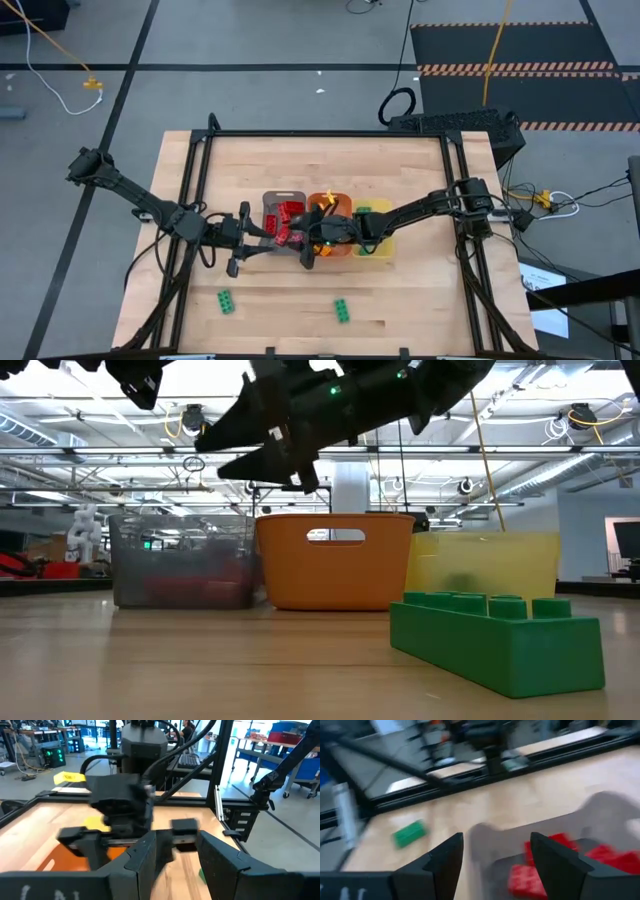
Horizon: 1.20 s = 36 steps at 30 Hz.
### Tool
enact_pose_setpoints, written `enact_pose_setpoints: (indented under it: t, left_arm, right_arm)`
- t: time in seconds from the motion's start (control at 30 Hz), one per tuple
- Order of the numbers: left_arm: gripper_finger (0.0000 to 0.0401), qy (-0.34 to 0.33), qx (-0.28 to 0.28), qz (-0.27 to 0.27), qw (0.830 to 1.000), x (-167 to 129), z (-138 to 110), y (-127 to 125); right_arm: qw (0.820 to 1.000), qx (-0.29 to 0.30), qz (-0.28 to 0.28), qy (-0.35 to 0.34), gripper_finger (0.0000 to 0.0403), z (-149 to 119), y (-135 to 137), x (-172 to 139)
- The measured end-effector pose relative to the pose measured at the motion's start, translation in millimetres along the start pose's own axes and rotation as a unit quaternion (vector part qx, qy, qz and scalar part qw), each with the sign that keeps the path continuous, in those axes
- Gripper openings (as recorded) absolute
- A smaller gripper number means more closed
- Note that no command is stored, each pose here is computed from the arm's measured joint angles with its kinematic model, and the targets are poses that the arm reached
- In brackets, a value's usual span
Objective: Sort & place blocks by color
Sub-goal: Put the green game piece into the yellow bin
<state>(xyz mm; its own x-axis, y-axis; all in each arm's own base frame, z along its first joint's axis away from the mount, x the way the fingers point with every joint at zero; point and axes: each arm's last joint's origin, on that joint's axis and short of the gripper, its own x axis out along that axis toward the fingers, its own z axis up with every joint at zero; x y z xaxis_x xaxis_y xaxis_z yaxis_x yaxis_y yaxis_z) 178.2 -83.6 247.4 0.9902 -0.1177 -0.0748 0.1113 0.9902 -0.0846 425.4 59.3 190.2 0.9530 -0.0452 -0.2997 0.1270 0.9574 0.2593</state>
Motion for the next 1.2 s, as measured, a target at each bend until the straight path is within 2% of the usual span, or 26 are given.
enact_pose_setpoints:
  t: [0.23,0.4,0.5,0.57,0.63,0.73,0.83,0.97,1.1,1.2]
  left_arm:
    - [0.0143,0.009,0.004,0.001,1.0,0,-2,0]
    - [0.0143,0.018,-0.001,0.003,1.0,0,-4,0]
    - [0.0143,0.029,-0.017,0.014,0.999,0,-6,1]
    - [0.0143,0.031,-0.061,0.068,0.995,0,-6,4]
    - [0.0143,0.047,-0.109,0.12,0.986,0,-3,7]
    - [0.0143,0.094,-0.152,0.141,0.974,0,3,4]
    - [0.0143,0.141,-0.172,0.16,0.962,0,16,0]
    - [0.0143,0.192,-0.2,0.18,0.944,3,39,-10]
    - [0.0143,0.253,-0.237,0.205,0.915,13,52,-22]
    - [0.0143,0.32,-0.273,0.226,0.879,24,48,-32]
  right_arm:
    - [0.994,-0.012,0.09,0.063,0.0223,-16,42,-15]
    - [0.989,-0.033,0.135,0.057,0.0224,-22,78,-31]
    - [0.99,-0.067,0.121,0.031,0.0224,-24,92,-37]
    - [0.989,-0.102,0.103,0.019,0.0224,-27,98,-40]
    - [0.987,-0.135,0.085,0.017,0.0224,-29,100,-42]
    - [0.981,-0.177,0.072,0.033,0.0224,-33,99,-42]
    - [0.971,-0.223,0.064,0.05,0.0224,-34,93,-42]
    - [0.969,-0.233,0.048,0.075,0.0224,-24,84,-49]
    - [0.967,-0.23,0.038,0.099,0.0224,-16,79,-58]
    - [0.966,-0.233,0.037,0.105,0.0224,-8,78,-66]
